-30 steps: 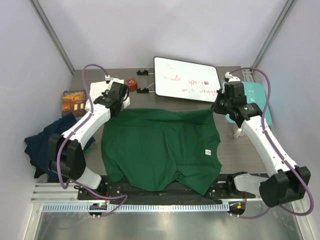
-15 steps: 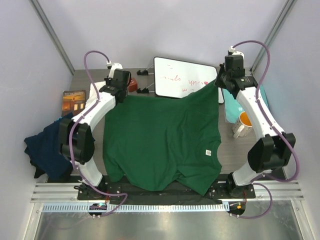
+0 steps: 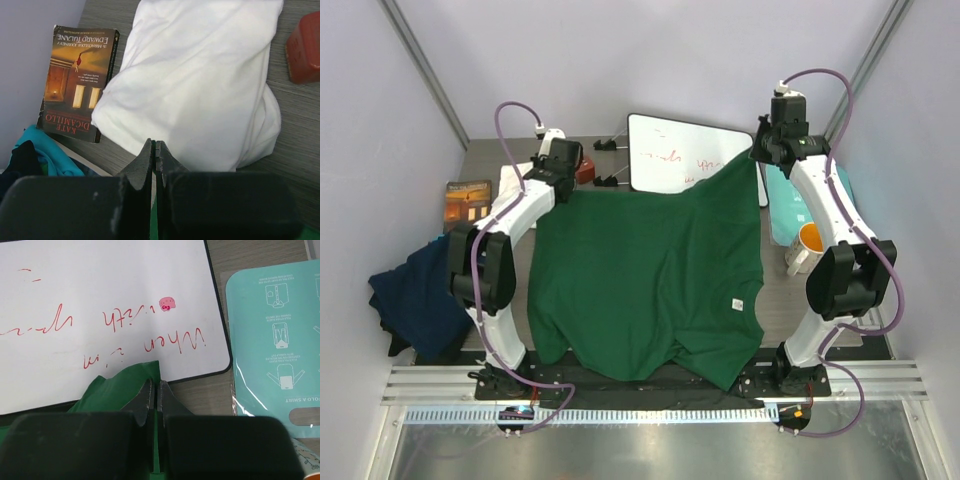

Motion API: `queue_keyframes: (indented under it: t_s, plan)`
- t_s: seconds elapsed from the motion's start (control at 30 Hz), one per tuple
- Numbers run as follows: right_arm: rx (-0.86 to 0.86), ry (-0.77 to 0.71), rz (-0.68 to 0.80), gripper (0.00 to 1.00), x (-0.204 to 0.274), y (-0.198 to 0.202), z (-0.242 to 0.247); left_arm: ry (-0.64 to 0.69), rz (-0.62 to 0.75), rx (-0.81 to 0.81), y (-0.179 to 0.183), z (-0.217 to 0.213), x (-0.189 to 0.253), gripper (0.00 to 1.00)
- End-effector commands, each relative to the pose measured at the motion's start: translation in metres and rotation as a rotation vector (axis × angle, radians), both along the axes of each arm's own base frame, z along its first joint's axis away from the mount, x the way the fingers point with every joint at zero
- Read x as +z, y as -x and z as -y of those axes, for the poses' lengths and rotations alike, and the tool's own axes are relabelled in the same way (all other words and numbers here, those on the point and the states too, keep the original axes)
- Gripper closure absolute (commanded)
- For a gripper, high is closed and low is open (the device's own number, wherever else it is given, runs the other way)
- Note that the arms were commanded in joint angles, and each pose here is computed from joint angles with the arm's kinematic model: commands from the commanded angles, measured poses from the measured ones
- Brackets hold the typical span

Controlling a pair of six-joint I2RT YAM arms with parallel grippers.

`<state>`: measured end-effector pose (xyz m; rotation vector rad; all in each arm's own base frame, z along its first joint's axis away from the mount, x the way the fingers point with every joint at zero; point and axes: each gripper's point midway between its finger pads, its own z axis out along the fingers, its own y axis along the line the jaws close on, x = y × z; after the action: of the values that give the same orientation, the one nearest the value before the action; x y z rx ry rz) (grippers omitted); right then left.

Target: Fold and stack the t-shirts

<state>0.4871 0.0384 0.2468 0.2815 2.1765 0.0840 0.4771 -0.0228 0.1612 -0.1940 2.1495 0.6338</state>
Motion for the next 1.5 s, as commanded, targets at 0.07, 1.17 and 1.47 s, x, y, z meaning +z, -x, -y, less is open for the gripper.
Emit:
queue_keyframes:
  t_s: [0.07, 1.17, 1.47]
  plan:
    - [0.07, -0.041, 0.137, 0.99, 0.039, -0.027, -0.011, 0.039, 0.13, 0.064, -0.006, -0.027, 0.036, 1.0]
    - [0.182, -0.132, -0.082, 0.99, -0.019, 0.118, -0.046, 0.26, -0.058, 0.031, 0.097, -0.01, 0.013, 1.0]
    - [0.181, -0.137, -0.016, 0.99, 0.009, 0.126, -0.045, 0.18, -0.265, 0.053, 0.107, -0.01, -0.024, 1.0]
